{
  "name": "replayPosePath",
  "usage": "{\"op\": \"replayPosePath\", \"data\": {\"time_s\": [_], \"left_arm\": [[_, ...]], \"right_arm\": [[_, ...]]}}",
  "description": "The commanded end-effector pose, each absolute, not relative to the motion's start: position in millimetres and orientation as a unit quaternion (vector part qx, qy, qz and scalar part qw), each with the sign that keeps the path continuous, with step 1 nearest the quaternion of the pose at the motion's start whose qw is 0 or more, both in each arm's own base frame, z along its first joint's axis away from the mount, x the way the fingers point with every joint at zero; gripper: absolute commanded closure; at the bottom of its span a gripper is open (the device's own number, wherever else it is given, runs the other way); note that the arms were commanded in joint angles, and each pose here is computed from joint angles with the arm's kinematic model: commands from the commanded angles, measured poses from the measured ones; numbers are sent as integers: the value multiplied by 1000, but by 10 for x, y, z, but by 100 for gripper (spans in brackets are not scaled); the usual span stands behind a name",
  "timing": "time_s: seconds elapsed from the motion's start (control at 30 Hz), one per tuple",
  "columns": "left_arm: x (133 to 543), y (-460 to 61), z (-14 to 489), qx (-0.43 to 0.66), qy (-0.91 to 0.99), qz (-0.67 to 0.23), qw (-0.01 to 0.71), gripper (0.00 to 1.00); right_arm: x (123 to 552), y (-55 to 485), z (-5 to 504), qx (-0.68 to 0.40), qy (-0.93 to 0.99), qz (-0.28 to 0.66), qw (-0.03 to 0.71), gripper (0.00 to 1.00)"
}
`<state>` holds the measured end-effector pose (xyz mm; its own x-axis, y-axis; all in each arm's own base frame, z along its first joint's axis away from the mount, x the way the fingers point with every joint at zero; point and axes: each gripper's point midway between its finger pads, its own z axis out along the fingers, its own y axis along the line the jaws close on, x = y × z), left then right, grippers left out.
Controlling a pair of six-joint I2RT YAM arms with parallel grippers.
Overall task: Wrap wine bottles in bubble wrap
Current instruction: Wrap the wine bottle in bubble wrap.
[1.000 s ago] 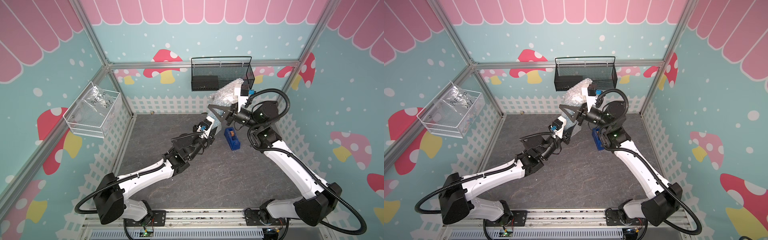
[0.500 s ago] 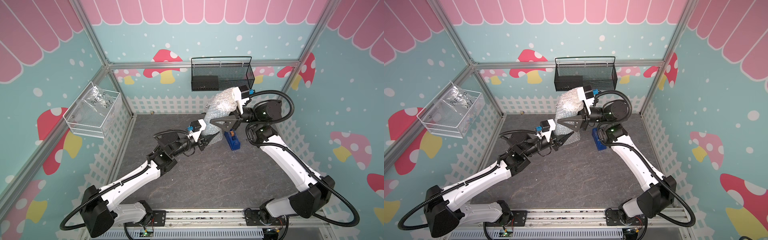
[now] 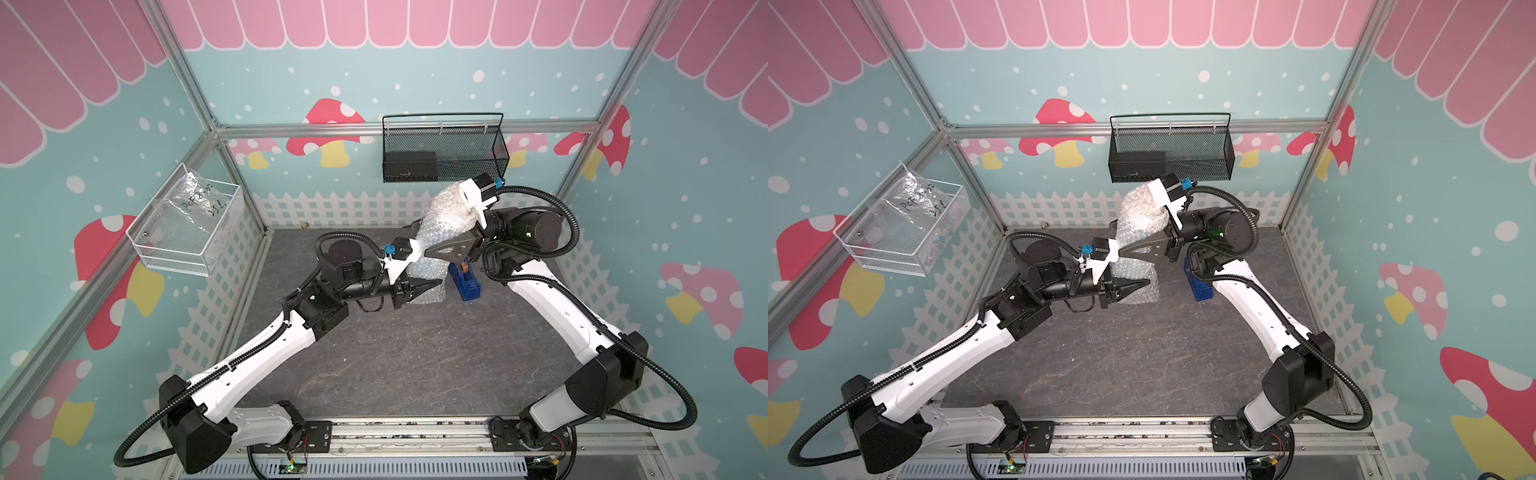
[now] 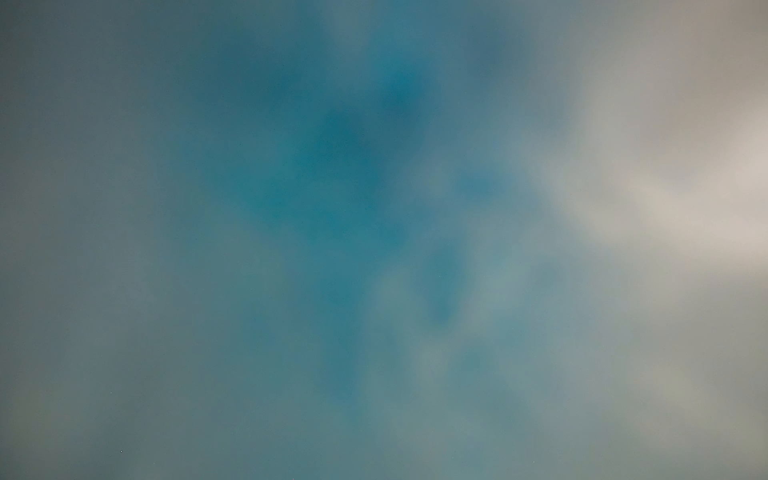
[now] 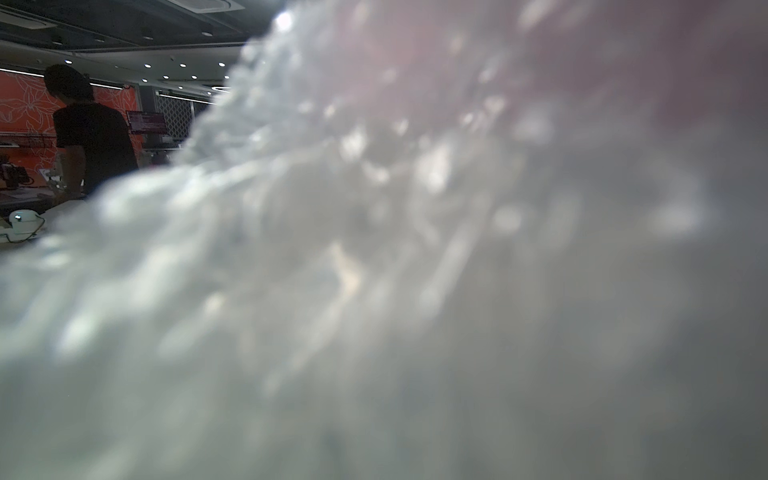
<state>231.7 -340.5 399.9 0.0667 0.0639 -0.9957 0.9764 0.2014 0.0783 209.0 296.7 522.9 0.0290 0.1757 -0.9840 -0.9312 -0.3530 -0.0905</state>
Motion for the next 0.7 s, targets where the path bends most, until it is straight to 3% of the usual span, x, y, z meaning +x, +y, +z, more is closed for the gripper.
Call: {"op": "replayPosePath", "data": {"time_s": [0.0,0.07,0.1,0.3,0.47,0.67], "left_arm": [[2067,-3449,4020,521,509,-417,544,61],[2228,-3370,4034,481,535,-390,575,29],[2328,-3303,4021,459,551,-367,593,2],[2721,-2591,3979,322,611,-202,694,1],[2624,-2391,4188,302,589,-184,727,1],[2610,-2583,4457,322,553,-203,741,1]], "right_arm": [[2136,2986,5313,-537,349,623,449,85],[2142,2954,5366,-532,347,619,462,91],[2165,2936,5414,-527,345,612,478,92],[2687,2922,5611,-443,446,492,602,100],[2875,2835,5635,-388,491,416,660,100],[2882,2946,5540,-368,522,376,671,100]]}}
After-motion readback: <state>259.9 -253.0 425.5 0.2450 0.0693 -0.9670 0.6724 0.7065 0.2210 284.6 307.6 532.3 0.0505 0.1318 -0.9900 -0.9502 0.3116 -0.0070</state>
